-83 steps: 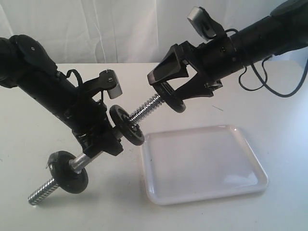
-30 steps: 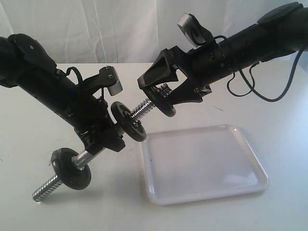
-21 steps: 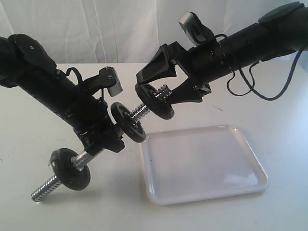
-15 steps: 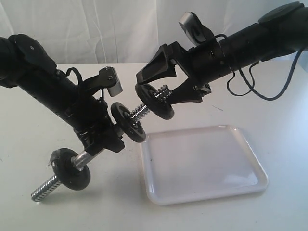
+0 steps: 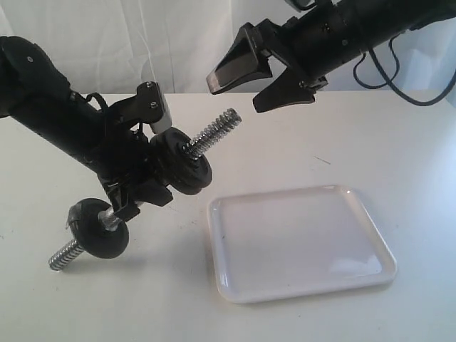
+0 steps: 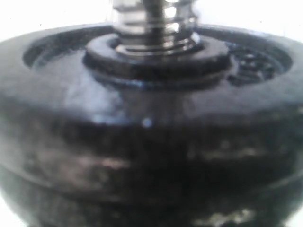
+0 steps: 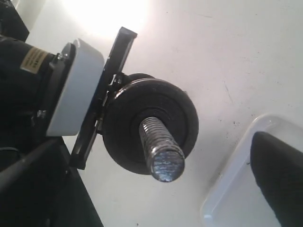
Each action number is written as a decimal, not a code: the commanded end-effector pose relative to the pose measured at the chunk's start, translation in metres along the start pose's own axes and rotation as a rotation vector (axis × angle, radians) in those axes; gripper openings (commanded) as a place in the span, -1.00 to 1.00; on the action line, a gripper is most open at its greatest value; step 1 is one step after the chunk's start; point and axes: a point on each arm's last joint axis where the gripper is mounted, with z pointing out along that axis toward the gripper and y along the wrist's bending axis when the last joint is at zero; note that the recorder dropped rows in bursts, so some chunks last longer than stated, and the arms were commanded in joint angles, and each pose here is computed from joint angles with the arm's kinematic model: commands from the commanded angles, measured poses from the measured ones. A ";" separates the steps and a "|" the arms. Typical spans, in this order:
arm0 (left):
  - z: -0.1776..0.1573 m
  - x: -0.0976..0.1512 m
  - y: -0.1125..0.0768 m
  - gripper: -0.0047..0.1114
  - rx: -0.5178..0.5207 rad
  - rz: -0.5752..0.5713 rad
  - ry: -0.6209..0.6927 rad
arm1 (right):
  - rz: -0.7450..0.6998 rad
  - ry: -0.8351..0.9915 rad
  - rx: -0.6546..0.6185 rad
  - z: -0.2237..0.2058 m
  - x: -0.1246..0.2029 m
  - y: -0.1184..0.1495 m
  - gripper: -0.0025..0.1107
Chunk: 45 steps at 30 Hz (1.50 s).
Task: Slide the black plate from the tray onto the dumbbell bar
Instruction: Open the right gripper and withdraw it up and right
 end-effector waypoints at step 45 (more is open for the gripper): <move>-0.034 -0.029 0.014 -0.92 -0.215 -0.233 -0.191 | 0.346 0.369 0.714 -0.028 0.084 -0.044 -0.20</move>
